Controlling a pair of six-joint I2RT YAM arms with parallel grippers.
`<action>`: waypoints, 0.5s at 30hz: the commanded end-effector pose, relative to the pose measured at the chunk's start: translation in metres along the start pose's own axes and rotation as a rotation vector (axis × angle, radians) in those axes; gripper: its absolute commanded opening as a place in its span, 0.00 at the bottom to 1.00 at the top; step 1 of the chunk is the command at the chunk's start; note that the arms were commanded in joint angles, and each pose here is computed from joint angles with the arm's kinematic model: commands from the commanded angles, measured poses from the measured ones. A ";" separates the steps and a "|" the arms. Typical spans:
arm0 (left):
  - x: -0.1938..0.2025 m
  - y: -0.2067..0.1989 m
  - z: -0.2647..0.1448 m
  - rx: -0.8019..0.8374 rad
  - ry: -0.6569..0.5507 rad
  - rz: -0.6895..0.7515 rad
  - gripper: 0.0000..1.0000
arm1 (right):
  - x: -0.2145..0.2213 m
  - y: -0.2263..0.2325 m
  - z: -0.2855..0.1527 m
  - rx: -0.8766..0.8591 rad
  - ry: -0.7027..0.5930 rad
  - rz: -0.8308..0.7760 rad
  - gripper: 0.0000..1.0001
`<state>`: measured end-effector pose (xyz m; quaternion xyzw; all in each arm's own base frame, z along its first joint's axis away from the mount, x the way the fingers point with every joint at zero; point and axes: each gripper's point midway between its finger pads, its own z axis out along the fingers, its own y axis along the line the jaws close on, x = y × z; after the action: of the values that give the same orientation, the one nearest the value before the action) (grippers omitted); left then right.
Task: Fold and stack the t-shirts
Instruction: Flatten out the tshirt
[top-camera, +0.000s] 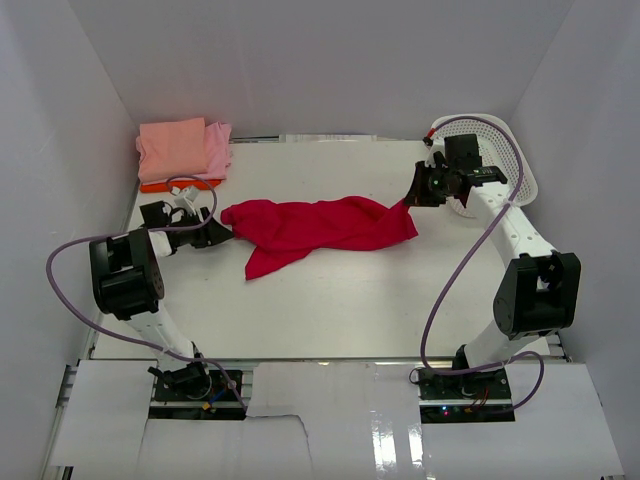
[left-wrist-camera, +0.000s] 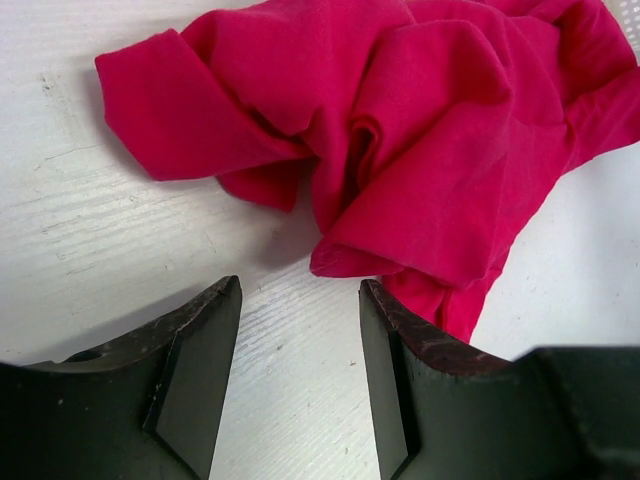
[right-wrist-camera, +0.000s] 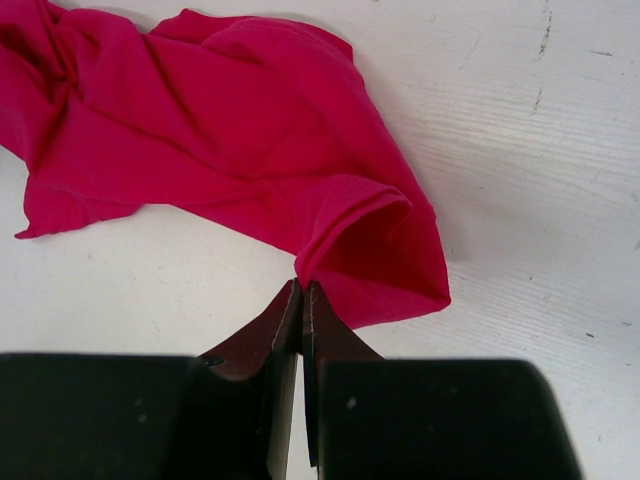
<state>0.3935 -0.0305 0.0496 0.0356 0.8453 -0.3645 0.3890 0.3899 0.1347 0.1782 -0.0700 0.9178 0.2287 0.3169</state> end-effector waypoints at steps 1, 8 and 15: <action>-0.016 0.000 0.001 0.014 -0.032 0.065 0.61 | -0.027 0.011 -0.007 -0.030 -0.076 -0.041 0.08; -0.021 -0.003 0.006 0.042 -0.034 0.080 0.60 | -0.024 0.009 -0.006 -0.021 -0.070 -0.039 0.08; -0.025 -0.010 0.014 0.064 -0.028 0.098 0.59 | -0.022 0.007 -0.005 -0.015 -0.067 -0.039 0.08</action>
<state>0.4050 -0.0361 0.0538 0.0520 0.8402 -0.3667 0.3960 0.3899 0.1348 0.1784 -0.0702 0.9177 0.2290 0.3170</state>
